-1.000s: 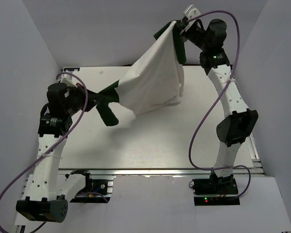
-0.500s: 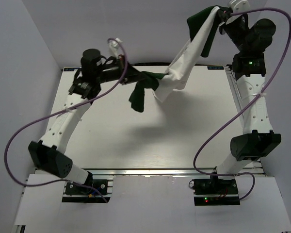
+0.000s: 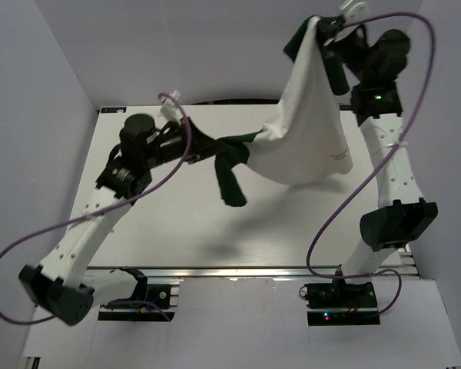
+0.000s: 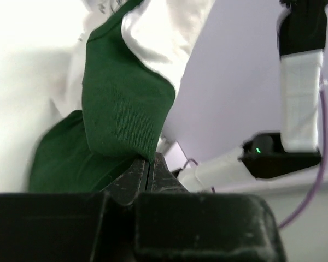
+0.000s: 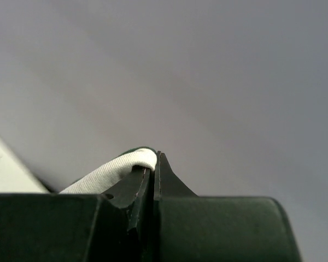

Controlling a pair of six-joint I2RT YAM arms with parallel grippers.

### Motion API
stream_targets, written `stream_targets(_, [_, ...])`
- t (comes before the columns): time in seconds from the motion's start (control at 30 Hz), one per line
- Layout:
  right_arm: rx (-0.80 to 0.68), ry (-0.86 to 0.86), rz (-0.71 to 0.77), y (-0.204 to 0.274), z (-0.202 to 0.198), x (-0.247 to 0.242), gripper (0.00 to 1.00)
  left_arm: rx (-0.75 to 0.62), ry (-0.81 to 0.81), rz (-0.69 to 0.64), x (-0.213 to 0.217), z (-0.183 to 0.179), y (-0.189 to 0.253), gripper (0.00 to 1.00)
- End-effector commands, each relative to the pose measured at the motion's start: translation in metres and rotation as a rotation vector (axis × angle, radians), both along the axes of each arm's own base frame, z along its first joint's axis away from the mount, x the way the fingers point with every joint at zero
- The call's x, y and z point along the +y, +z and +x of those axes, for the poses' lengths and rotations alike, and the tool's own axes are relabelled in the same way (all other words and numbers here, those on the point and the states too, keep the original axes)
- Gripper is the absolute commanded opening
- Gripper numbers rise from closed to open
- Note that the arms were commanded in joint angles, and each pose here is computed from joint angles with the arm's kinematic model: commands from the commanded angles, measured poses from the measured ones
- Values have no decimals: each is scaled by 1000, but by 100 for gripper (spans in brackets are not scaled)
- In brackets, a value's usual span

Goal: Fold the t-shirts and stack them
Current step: Flatten the tshirt out

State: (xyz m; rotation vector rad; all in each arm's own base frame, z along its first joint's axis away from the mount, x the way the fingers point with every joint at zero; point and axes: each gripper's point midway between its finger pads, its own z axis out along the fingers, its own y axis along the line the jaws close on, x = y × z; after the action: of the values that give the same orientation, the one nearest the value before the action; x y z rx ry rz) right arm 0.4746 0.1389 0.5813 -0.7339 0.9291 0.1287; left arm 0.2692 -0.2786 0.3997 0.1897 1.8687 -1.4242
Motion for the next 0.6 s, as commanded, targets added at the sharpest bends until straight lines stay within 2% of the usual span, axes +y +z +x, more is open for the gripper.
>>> stream_targets(0.0, [114,154,-96,-77,14,80,0,168,319,86,52,5,-52,0])
stream_targets(0.03, [143,206,-118,-97,9,107,0,198,386,99,63,6,-67,0])
stream_targets(0.07, [219,236,-146,-139,17,124,0,284,463,108,78,0,-94,0])
stream_targets(0.1, [255,260,-161,-159,18,137,0,318,482,119,82,-4,-108,0])
stream_targets(0.13, [326,298,-187,-199,19,159,0,384,500,148,86,-10,-136,0])
stream_targets(0.2, [383,330,-221,-238,20,179,0,450,547,166,95,-17,-159,0])
stream_targets(0.27, [452,369,-265,-290,20,205,0,580,633,203,108,-26,-199,0])
stream_targets(0.37, [523,415,-295,-343,23,238,0,703,743,258,126,-36,-245,0])
stream_targets(0.43, [576,445,-314,-379,24,260,0,737,823,277,138,-36,-260,0])
stream_targets(0.57, [569,463,-326,-392,28,284,0,769,959,371,165,-42,-269,0])
